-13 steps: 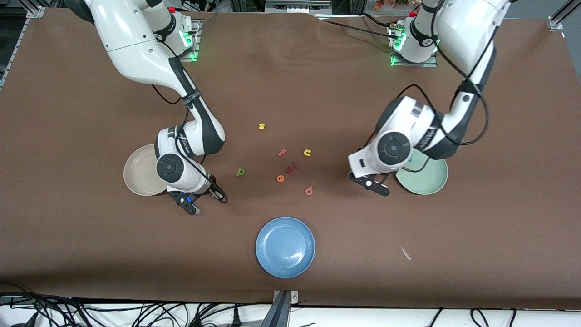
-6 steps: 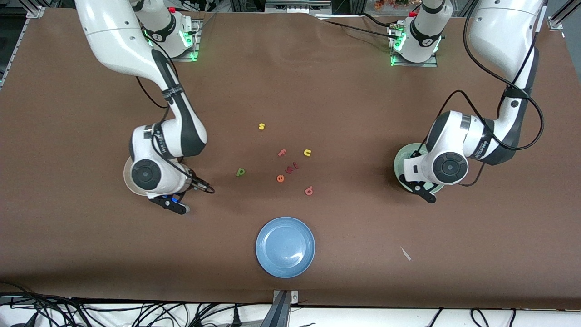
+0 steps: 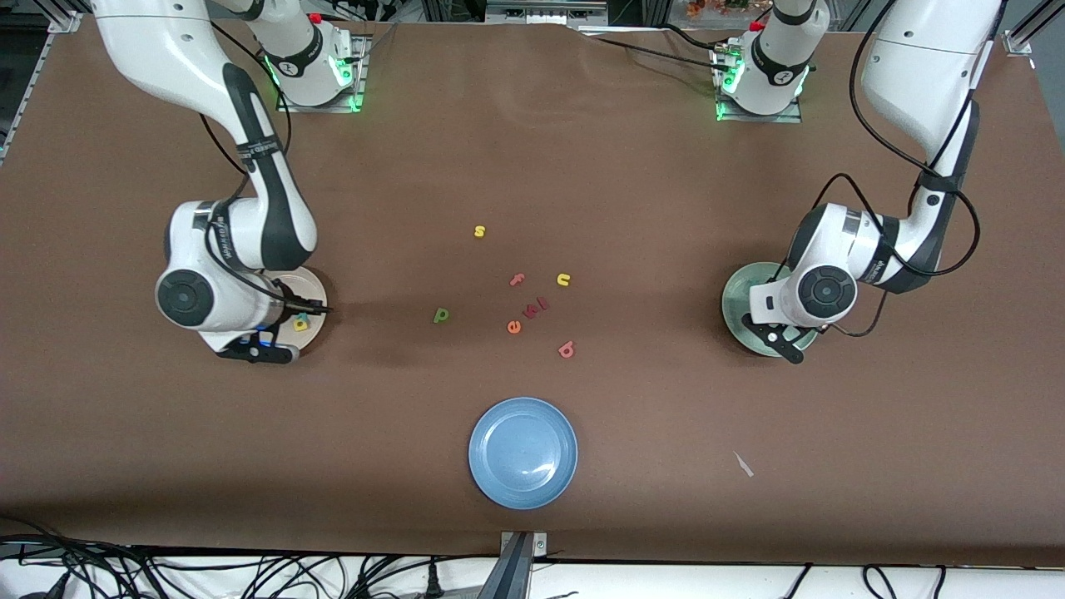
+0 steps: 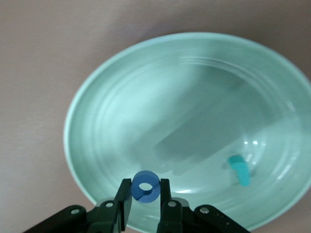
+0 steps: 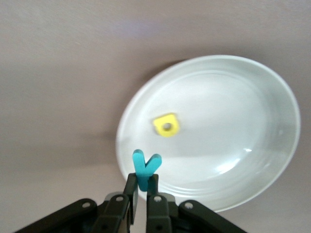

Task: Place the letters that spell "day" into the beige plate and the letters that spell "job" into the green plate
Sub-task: 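Carry and drop blue o in green plate, teal y in white plate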

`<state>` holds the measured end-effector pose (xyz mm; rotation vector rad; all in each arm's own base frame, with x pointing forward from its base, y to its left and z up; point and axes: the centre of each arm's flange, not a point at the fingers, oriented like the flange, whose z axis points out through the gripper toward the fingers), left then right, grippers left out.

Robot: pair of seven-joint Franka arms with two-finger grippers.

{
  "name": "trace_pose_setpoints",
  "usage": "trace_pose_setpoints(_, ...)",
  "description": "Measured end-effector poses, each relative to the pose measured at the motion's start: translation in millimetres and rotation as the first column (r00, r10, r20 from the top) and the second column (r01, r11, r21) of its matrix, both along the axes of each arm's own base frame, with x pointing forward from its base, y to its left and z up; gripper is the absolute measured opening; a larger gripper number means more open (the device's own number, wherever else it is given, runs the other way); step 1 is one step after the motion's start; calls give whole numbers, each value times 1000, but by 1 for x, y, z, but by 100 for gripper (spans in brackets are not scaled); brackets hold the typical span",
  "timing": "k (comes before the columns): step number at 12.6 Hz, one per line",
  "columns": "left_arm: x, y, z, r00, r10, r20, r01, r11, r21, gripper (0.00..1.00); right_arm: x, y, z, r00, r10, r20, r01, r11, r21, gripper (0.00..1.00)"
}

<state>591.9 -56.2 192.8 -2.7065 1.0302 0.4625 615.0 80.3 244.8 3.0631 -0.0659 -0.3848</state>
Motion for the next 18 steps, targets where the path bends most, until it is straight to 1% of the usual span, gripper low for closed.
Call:
trace_pose_setpoints(2,-2,0,-3,1000,-5,9,5,1000,-6,25,-9,-21,-8,997,79,25,-80,997,15,11)
trace_pose_setpoints(4,-11,0,-14,1000,-10,1,10,1000,-13,25,-14,-32,-16,991,131,26,-132,991,21,11)
trace_pose_setpoints(5,-15,1,-17,1000,-10,-3,10,1000,-15,25,-14,-32,-17,991,132,26,-133,991,20,19)
trace_pose_setpoints(7,-16,5,-19,1000,-4,-6,4,1000,-15,27,-12,-25,-14,990,134,36,-135,991,19,41)
trace_pose_setpoints(8,-16,6,-17,1000,-3,-3,3,1000,-16,36,-10,-15,-11,990,134,44,-134,991,17,52)
trace_pose_setpoints(10,-12,6,-5,1000,-2,19,2,1000,-17,57,-9,21,-5,989,132,63,-134,991,15,74)
trace_pose_setpoints(12,-7,5,16,999,-1,47,1,1000,-16,80,-14,67,-2,989,126,78,-127,992,10,98)
trace_pose_setpoints(13,-3,4,31,998,0,59,1,1000,-12,94,-16,85,0,990,108,87,-109,994,8,100)
trace_pose_setpoints(14,1,-1,48,998,-2,68,3,1000,-9,100,-18,101,1,992,90,93,-91,996,8,100)
trace_pose_setpoints(16,10,-24,85,997,-20,78,20,1000,-6,100,-26,134,-3,992,74,103,-76,997,14,100)
trace_pose_setpoints(17,15,-39,100,996,-23,89,25,999,-22,100,-28,146,-8,991,61,117,-63,998,15,100)
trace_pose_setpoints(18,19,-54,113,995,-8,101,15,998,-62,100,-29,155,-15,991,42,128,-45,999,19,100)
